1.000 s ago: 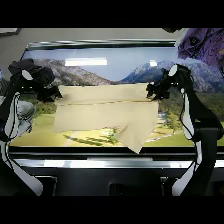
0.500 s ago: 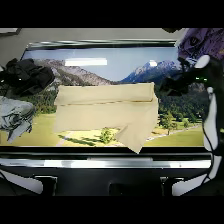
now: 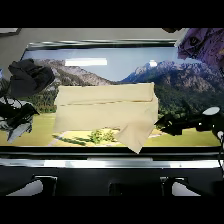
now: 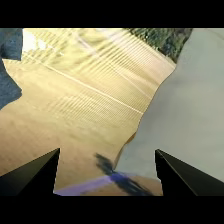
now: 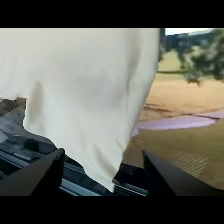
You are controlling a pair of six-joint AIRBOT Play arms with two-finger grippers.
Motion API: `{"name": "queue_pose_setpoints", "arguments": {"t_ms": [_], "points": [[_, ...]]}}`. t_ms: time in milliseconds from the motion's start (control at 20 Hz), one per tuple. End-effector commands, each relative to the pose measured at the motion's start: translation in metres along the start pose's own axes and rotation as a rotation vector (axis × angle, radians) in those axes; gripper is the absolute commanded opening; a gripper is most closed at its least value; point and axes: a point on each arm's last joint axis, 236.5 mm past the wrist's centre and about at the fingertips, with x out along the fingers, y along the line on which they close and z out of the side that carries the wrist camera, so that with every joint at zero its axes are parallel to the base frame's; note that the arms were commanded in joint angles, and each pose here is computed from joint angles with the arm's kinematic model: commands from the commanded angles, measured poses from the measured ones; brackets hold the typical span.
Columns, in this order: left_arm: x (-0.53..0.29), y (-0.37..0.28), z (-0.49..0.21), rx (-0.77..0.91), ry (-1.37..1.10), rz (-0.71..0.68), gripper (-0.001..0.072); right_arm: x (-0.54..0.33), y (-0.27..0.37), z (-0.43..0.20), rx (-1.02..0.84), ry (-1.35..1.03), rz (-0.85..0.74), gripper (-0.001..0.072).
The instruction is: Fold the clothes and pants, and hang the long-sleeved shirts on hangers.
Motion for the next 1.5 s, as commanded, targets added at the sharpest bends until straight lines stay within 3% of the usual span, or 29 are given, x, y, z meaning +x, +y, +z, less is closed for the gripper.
{"name": "queue_pose_setpoints", "arguments": {"t_ms": [0, 300, 550, 600, 650, 700, 750, 1000, 1450], "points": [[0.004, 0.005, -0.008, -0.022, -0.017, 0.002, 0.0712, 0.03, -0.011, -0.018, 0.089, -0.043, 0.069, 0.0549], [0.004, 0.005, -0.006, -0.022, -0.025, 0.001, 0.0712, 0.044, -0.012, -0.025, 0.127, -0.057, 0.106, 0.0549], [0.005, -0.002, -0.01, -0.028, -0.009, -0.022, 0.0712, 0.09, 0.009, -0.051, 0.018, 0.039, 0.037, 0.0545], [0.005, -0.003, -0.014, -0.032, 0.009, -0.027, 0.0712, 0.097, 0.012, -0.058, 0.002, 0.064, 0.031, 0.0471], [0.005, -0.002, -0.02, -0.056, 0.036, -0.025, 0.0712, 0.1, 0.015, -0.06, -0.01, 0.069, 0.027, 0.0343], [0.006, -0.001, -0.025, -0.06, 0.056, -0.029, 0.0712, 0.099, 0.017, -0.059, -0.014, 0.063, 0.031, 0.0126], [0.008, -0.003, -0.031, -0.04, 0.078, -0.055, 0.0713, 0.097, 0.018, -0.057, -0.018, 0.051, 0.035, 0.0028], [0.041, -0.023, -0.059, -0.064, 0.118, -0.292, 0.0713, 0.086, 0.031, -0.059, -0.04, 0.035, 0.053, 0.0028], [0.084, -0.033, -0.079, -0.104, 0.152, -0.328, 0.0712, 0.084, 0.035, -0.062, -0.049, 0.041, 0.062, 0.0029]]}}
